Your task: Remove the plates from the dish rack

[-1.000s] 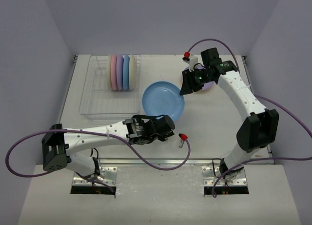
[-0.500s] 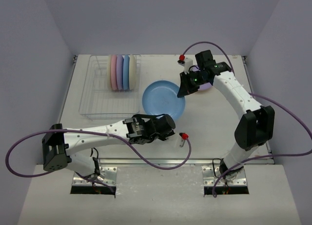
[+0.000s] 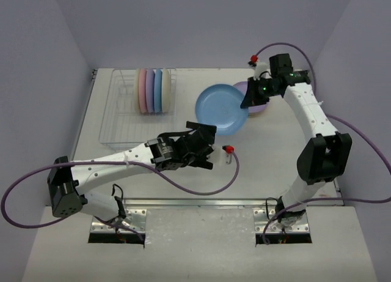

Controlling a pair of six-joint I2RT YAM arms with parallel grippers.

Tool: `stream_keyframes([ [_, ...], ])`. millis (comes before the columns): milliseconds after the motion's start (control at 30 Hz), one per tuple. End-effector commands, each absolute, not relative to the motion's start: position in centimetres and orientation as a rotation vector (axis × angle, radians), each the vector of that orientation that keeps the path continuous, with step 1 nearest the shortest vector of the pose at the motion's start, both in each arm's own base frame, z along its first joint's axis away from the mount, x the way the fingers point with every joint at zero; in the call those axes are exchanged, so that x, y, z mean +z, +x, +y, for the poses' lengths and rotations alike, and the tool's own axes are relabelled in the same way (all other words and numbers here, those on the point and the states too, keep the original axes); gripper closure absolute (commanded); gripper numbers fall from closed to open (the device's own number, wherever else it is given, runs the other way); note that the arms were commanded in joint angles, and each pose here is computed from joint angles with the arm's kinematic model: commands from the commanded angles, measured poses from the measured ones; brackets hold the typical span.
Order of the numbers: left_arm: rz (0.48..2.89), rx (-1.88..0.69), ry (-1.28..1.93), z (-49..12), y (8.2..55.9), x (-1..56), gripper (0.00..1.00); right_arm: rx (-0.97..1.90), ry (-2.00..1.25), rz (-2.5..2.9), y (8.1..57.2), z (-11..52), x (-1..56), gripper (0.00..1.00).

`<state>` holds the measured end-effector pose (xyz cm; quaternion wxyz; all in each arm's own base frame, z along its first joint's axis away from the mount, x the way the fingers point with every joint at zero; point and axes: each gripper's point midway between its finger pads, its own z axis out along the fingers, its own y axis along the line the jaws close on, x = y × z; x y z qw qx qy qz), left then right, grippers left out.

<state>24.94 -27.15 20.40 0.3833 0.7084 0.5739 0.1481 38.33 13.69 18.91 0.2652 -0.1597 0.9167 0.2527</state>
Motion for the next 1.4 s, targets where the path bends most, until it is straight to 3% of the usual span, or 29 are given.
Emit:
stream_keyframes([
  [0, 1.562, 0.23, 1.296, -25.2, 29.7, 30.3, 0.0, 0.629, -0.103, 2.368, 44.0, 5.3, 22.1, 1.0],
  [233, 1.678, 0.061, 0.663, -16.3, 35.2, 40.1, 0.0, 0.531, 0.027, 2.343, 48.7, 0.7, 21.6, 1.0],
  [333, 1.717, -0.018, 0.475, -12.9, 35.9, 41.7, 0.0, 0.518, 0.05, 2.335, 50.8, -0.2, 21.1, 1.0],
  [567, 1.824, -0.153, 0.168, -6.2, 36.5, 40.3, 0.0, 0.519, 0.079, 2.392, 54.5, -1.1, 16.2, 1.0],
  [867, 1.886, -0.249, 0.115, -5.1, 36.6, 37.2, 0.02, 0.488, 0.112, 2.464, 55.7, -2.1, 10.4, 0.99],
  [967, 1.899, -0.239, 0.105, -4.8, 36.9, 36.6, 0.02, 0.469, 0.121, 2.482, 56.0, -2.4, 8.9, 0.94],
  [1067, 1.933, -0.245, 0.047, -4.4, 37.4, 35.7, 0.01, 0.441, 0.132, 2.499, 56.1, -2.8, 7.7, 0.77],
  [1167, 1.965, -0.307, -0.003, -3.5, 38.0, 35.3, 0.01, 0.396, 0.146, 2.504, 56.4, -3.5, 7.1, 0.73],
  [1267, 1.984, -0.337, -0.048, -2.5, 38.5, 34.8, 0.02, 0.369, 0.152, 2.497, 56.7, -4.0, 7.3, 0.77],
  [1367, 2.004, -0.369, -0.074, -1.9, 38.8, 34.0, 0.03, 0.359, 0.152, 2.488, 56.8, -4.2, 7.7, 0.66],
])
